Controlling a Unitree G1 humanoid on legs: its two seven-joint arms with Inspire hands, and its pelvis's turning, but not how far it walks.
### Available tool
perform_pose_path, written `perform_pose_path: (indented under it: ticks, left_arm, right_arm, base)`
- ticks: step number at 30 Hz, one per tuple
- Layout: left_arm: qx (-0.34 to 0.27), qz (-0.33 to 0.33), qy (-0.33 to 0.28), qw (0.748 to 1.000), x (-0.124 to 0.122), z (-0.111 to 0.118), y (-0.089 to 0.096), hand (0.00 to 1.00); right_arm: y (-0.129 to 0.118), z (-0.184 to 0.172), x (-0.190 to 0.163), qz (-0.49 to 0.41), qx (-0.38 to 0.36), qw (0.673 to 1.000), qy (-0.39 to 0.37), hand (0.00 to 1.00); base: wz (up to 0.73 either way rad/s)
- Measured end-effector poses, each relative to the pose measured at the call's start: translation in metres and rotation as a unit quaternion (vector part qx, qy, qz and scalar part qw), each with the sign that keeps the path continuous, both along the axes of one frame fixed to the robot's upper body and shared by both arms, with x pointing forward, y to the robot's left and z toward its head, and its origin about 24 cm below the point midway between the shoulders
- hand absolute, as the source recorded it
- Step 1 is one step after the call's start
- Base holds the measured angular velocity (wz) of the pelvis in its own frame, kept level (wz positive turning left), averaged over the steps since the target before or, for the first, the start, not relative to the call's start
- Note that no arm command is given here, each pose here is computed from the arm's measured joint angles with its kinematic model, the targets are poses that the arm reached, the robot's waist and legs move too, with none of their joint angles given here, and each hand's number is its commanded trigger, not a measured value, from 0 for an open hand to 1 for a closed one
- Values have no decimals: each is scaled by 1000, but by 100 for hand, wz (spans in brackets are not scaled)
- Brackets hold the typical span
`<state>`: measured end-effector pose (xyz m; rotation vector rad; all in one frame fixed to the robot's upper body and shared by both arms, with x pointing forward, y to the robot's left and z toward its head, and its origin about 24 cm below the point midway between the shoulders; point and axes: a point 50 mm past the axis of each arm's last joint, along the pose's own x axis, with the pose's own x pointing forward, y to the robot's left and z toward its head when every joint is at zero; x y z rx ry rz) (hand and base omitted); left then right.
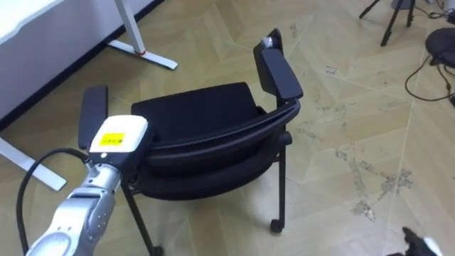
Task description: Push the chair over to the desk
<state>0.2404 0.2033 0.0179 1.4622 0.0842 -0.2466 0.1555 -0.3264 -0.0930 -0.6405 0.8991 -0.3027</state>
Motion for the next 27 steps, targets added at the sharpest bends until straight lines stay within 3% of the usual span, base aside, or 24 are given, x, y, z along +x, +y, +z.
perform_pose_path:
  ticks: [6,11,19,23,27]
  left_arm:
    - [1,-12,4,1000,0,3,-5,100]
    - [1,-35,1,999,-1,7,-11,100]
    - [-1,-72,-7,997,0,10,-17,100]
    - [26,-69,-15,997,2,17,0,100]
    - [23,-73,-18,997,3,19,-3,100]
  right_arm:
    - [13,45,51,159,-121,978,-64,0]
    - [37,79,79,267,-193,936,-122,0]
    - [65,116,96,361,-241,879,-199,0]
    - [82,118,98,404,-236,857,-215,0]
    - [89,130,102,412,-242,847,-235,0]
  base:
    - [-4]
    - [-2]
    - [-2]
    - [1]
    - [16]
